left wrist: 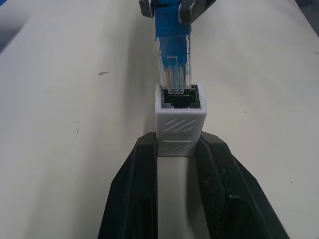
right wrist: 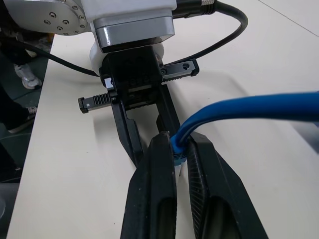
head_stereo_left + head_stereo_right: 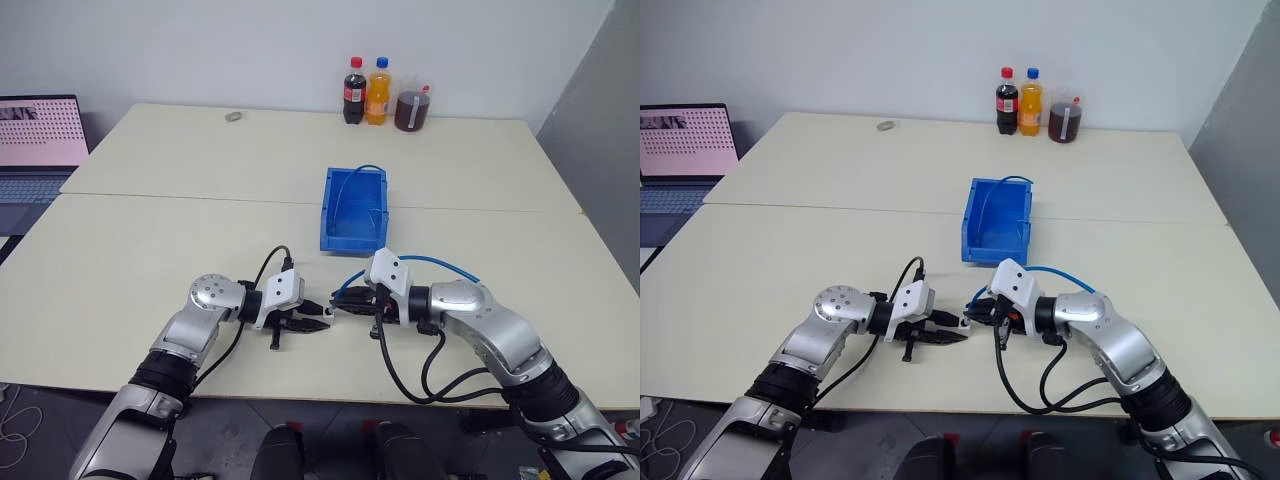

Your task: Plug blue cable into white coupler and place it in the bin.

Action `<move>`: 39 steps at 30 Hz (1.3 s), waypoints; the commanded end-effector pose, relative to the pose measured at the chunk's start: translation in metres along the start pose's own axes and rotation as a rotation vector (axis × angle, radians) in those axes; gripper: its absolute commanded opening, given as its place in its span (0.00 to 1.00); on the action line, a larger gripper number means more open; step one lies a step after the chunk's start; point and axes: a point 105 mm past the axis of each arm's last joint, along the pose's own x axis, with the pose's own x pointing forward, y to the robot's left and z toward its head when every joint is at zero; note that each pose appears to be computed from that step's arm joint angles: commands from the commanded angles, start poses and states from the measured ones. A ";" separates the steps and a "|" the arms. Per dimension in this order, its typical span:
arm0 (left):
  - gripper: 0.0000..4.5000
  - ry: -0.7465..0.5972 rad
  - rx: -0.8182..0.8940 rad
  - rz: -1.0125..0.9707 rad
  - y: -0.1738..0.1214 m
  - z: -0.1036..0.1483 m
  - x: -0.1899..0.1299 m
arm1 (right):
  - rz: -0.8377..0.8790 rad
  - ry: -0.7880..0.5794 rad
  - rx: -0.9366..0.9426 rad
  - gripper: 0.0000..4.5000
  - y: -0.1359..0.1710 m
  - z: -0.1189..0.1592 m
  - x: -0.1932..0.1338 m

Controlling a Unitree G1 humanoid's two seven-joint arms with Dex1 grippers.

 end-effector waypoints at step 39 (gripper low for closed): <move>0.17 0.073 -0.040 -0.052 -0.012 -0.015 0.006 | 0.252 0.290 -0.044 0.01 0.019 -0.033 0.019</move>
